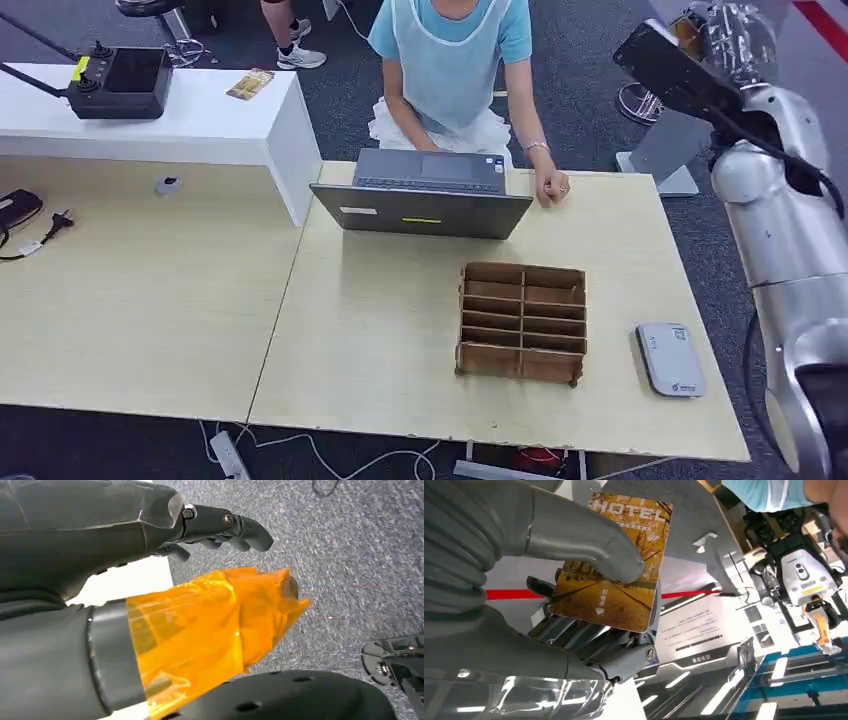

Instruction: Pass the card to the sensor for recognition and then transmit it.

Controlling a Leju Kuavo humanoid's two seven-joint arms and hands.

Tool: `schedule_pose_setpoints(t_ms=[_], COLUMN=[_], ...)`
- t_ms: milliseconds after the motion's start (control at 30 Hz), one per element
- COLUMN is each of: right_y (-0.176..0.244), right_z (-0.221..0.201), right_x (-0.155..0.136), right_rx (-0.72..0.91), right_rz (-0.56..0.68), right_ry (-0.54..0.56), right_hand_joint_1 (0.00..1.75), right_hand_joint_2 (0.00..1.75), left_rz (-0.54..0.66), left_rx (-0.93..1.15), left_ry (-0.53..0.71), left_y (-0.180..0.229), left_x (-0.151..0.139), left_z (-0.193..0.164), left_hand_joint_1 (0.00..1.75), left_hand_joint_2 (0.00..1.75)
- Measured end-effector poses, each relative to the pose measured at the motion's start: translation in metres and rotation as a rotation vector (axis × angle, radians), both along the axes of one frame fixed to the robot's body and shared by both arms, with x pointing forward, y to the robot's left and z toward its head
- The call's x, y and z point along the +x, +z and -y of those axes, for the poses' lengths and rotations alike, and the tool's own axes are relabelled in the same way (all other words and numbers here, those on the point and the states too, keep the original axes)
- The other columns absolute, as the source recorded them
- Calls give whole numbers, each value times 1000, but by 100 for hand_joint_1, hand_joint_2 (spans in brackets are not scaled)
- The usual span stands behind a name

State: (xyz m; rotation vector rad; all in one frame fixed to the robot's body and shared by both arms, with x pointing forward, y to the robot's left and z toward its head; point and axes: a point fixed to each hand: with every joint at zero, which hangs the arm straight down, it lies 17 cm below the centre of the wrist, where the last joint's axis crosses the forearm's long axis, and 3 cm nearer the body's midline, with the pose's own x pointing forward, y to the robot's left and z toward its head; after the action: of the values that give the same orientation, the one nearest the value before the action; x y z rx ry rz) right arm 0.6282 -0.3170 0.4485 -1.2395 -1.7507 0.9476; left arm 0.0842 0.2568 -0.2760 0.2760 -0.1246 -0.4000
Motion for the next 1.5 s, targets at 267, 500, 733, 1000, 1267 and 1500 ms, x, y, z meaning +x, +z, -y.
schedule_pose_setpoints(t_ms=[267, 500, 733, 1000, 1267, 1500], right_y=[-3, -37, -74, -87, -88, -88], right_z=[-36, -45, -48, -60, -68, -68], right_x=[22, 40, 47, 48, 48, 48], right_rx=[-99, -160, -166, -164, -127, -128], right_rz=[-19, -118, -205, -233, -239, -239], right_ry=[-49, -119, -143, -132, -104, -105], right_hand_joint_1=[175, 175, 175, 175, 175, 175], right_hand_joint_2=[175, 175, 175, 175, 175, 175], left_rz=[3, -15, -16, -16, -16, -15], left_rx=[-2, 0, 2, 0, 0, 3], left_ry=[-23, -30, -40, -41, -42, -52], left_y=[1, 1, 1, 1, 1, 1], left_x=[7, 5, 5, 6, 6, 6], left_z=[1, 1, 2, 3, 3, 3], left_hand_joint_1=[0, 0, 0, 0, 0, 0], left_hand_joint_2=[0, 0, 0, 0, 0, 0])
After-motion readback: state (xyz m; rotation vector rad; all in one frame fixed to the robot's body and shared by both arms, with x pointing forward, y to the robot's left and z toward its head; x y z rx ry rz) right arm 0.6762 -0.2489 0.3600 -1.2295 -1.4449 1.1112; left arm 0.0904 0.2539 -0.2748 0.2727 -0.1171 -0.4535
